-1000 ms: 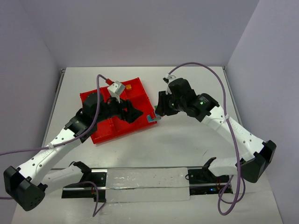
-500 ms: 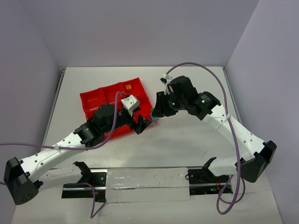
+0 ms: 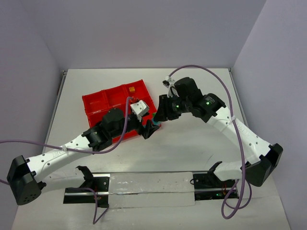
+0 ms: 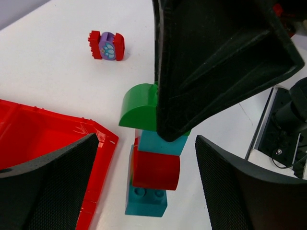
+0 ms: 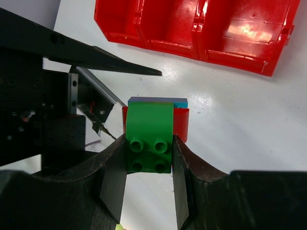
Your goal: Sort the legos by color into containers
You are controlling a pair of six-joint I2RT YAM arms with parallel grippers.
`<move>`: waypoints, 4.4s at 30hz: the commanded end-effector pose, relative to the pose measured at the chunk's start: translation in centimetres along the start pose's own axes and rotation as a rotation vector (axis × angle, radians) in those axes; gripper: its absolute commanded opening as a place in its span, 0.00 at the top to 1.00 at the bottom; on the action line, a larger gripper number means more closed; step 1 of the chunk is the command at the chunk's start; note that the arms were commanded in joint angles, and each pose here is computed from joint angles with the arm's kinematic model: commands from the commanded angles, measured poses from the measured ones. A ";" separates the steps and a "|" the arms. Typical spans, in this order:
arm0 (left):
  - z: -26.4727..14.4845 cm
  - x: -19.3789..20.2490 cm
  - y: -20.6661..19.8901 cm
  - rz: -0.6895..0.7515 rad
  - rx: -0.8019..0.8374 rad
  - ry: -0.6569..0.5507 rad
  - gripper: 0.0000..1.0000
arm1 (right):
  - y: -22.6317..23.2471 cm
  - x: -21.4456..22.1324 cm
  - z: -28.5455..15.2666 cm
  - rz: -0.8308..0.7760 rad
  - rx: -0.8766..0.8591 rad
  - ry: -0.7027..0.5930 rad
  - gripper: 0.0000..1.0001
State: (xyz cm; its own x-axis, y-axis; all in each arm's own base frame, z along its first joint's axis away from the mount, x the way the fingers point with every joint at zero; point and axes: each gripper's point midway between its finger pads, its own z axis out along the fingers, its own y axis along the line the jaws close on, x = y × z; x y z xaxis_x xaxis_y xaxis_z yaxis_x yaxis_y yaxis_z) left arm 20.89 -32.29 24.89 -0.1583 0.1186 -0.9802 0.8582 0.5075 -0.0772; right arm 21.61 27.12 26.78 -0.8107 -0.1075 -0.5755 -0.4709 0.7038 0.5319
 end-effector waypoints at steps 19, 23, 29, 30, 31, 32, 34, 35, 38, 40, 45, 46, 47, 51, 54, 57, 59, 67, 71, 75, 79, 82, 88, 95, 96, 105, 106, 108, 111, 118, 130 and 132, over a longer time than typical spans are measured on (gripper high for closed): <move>0.1 -2.5 -0.9 -0.008 0.008 -0.109 0.91 | 1.1 -2.1 -0.8 0.004 -0.052 -0.072 1.00; 0.1 -1.8 -0.8 -0.005 0.007 -0.085 1.00 | 0.6 -2.6 -1.3 0.013 -0.034 -0.099 1.00; -0.4 -1.5 -0.6 -0.005 -0.008 -0.090 1.00 | -1.2 -3.7 -2.1 0.042 0.058 -0.170 1.00; -0.5 -1.3 -0.4 -0.003 -0.016 -0.080 1.00 | -1.5 -4.1 -2.5 0.045 0.078 -0.192 1.00; -0.6 -1.0 -0.2 -0.003 -0.029 -0.066 1.00 | -2.1 -4.8 -3.1 0.053 0.109 -0.227 1.00; -0.7 -0.6 0.0 -0.003 -0.041 -0.055 1.00 | -2.7 -5.3 -3.6 0.061 0.135 -0.252 1.00; -1.2 -0.5 0.7 -0.010 -0.085 -0.046 1.00 | -3.6 -5.9 -4.3 0.068 0.180 -0.287 1.00; -1.7 -0.5 1.5 -0.023 -0.134 -0.046 1.00 | -4.1 -6.2 -4.7 0.071 0.210 -0.302 1.00; -3.4 -1.8 3.5 -0.074 -0.253 -0.087 1.00 | -6.1 -6.6 -4.5 0.074 0.290 -0.315 1.00; -4.9 -3.2 4.9 -0.108 -0.325 -0.133 1.00 | -6.9 -6.8 -3.6 0.071 0.315 -0.305 1.00; -8.0 -6.6 8.7 -0.220 -0.508 -0.191 1.00 | -7.1 -8.0 -1.2 0.049 0.321 -0.273 1.00; -8.6 -7.1 9.6 -0.247 -0.556 -0.184 1.00 | -7.0 -8.3 -0.6 0.037 0.322 -0.266 0.99; -9.0 -7.5 10.4 -0.272 -0.597 -0.171 1.00 | -6.9 -8.4 0.2 0.025 0.328 -0.253 0.99; -9.7 -7.9 13.1 -0.368 -0.726 -0.098 1.00 | -6.7 -8.2 4.6 -0.027 0.366 -0.156 0.98; -9.7 -8.4 14.6 -0.446 -0.767 -0.076 1.00 | -6.5 -8.7 7.2 -0.062 0.386 -0.120 0.98; -9.4 -8.9 15.1 -0.491 -0.768 -0.075 1.00 | -6.9 -8.7 9.1 -0.067 0.397 -0.091 0.98; -9.3 -8.6 16.0 -0.519 -0.776 -0.056 1.00 | -7.1 -8.2 10.6 -0.073 0.392 -0.065 0.98; -7.9 -7.6 17.8 -0.552 -0.744 0.007 1.00 | -7.3 -6.2 14.5 -0.102 0.395 0.011 0.89; -7.7 -8.7 18.6 -0.566 -0.741 -0.047 1.00 | -7.8 -6.2 15.5 -0.100 0.412 0.018 0.86; -7.9 -8.5 19.4 -0.601 -0.778 -0.050 1.00 | -8.5 -5.5 16.7 -0.087 0.430 0.052 0.83; -7.8 -7.5 19.7 -0.618 -0.793 -0.025 1.00 | -8.6 -5.1 17.0 -0.090 0.433 0.064 0.78; -7.7 -7.0 19.8 -0.625 -0.797 -0.022 1.00 | -8.7 -5.0 17.0 -0.094 0.440 0.068 0.63; -7.7 -6.6 20.4 -0.624 -0.819 -0.013 1.00 | -8.6 -5.6 17.0 -0.101 0.442 0.064 0.37; -6.9 -7.5 19.9 -0.618 -0.761 0.018 1.00 | -7.5 -7.7 15.1 -0.123 0.452 0.016 0.32; -6.8 -7.7 19.9 -0.615 -0.750 0.019 1.00 | -7.1 -8.3 14.3 -0.125 0.442 -0.002 0.32; -3.1 -7.3 16.9 -0.714 -0.365 0.084 1.00 | -1.1 -10.3 6.4 -0.152 0.036 -0.175 0.27; -2.8 -7.7 16.3 -0.733 -0.302 0.075 1.00 | -0.3 -10.4 5.6 -0.162 -0.013 -0.193 0.26; -2.5 -8.6 16.3 -0.762 -0.218 0.030 1.00 | 0.5 -10.2 4.0 -0.158 -0.090 -0.189 0.24; -2.2 -9.6 15.3 -0.819 -0.057 -0.008 1.00 | 1.9 -10.3 2.0 -0.147 -0.194 -0.208 0.21; -2.3 -11.5 14.5 -0.887 0.144 -0.104 1.00 | 4.4 -10.7 0.3 -0.084 -0.434 -0.227 0.17; -3.0 -13.1 14.2 -0.946 0.209 -0.201 1.00 | 5.1 -11.5 1.6 -0.017 -0.531 -0.252 0.10; -3.0 -13.3 14.2 -0.946 0.210 -0.214 1.00 | 5.3 -11.8 1.6 -0.015 -0.546 -0.263 0.10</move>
State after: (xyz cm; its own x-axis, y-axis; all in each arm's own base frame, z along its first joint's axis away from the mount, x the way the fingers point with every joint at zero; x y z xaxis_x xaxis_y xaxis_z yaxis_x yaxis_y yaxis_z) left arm 34.63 -24.27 34.17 -0.7885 -0.4047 -0.4632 0.4093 0.2169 -0.8863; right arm 28.88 32.60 33.16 -0.7570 0.0691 -0.6497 -0.6020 0.3126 0.7348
